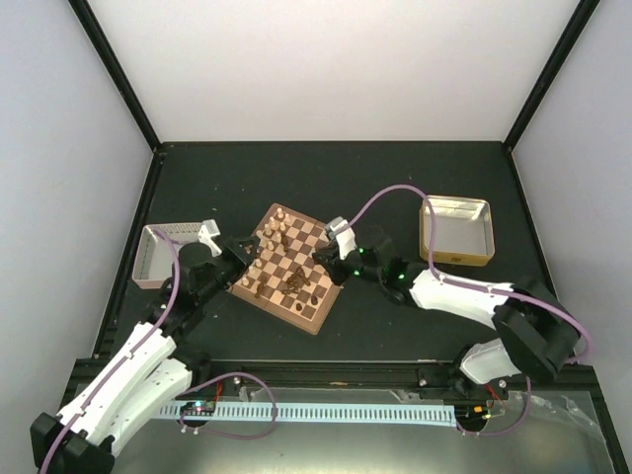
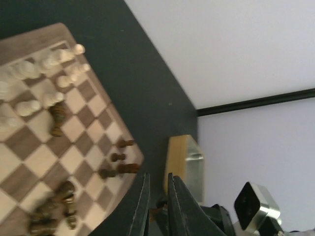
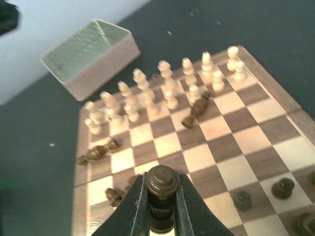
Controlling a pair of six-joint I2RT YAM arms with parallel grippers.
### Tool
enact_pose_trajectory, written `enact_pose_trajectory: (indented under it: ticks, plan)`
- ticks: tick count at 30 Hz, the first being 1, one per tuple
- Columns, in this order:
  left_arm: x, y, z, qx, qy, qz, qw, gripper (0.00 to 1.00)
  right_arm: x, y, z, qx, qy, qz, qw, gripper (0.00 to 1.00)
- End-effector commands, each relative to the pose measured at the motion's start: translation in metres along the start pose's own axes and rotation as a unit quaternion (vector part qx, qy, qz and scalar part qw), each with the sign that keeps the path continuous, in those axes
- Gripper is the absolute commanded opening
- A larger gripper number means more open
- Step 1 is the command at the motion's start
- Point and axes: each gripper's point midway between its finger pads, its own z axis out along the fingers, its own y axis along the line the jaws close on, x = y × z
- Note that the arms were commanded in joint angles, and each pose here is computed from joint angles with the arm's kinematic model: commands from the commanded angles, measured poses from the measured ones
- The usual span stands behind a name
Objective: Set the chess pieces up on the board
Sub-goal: Place the chess piece on the chessboard.
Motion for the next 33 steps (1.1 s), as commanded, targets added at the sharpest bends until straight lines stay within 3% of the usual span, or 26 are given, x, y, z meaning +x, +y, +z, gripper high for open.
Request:
enact_pose_trajectory:
  ticks: [1, 10, 19, 26, 33]
  plan:
    - [-0.004, 0.015, -0.001, -0.052, -0.003, 0.078, 0.996, 0.02, 0.007, -0.027, 0.013, 0.085, -0.025, -0.027, 0.996, 0.07]
    - [-0.002, 0.021, 0.005, -0.063, 0.008, 0.084, 0.994, 0.02, 0.053, -0.045, 0.018, 0.127, 0.001, -0.02, 0.992, 0.08]
    - [-0.003, 0.021, 0.006, -0.065, 0.009, 0.085, 0.994, 0.02, 0.083, -0.045, 0.026, 0.127, 0.033, -0.027, 0.991, 0.16]
    - [-0.006, 0.017, 0.004, -0.062, 0.005, 0.094, 0.994, 0.02, 0.071, -0.044, 0.013, 0.144, 0.038, 0.016, 0.989, 0.5]
    - [-0.012, 0.009, 0.002, -0.06, -0.001, 0.119, 0.991, 0.02, 0.041, -0.042, -0.012, 0.173, 0.072, 0.07, 0.98, 0.6]
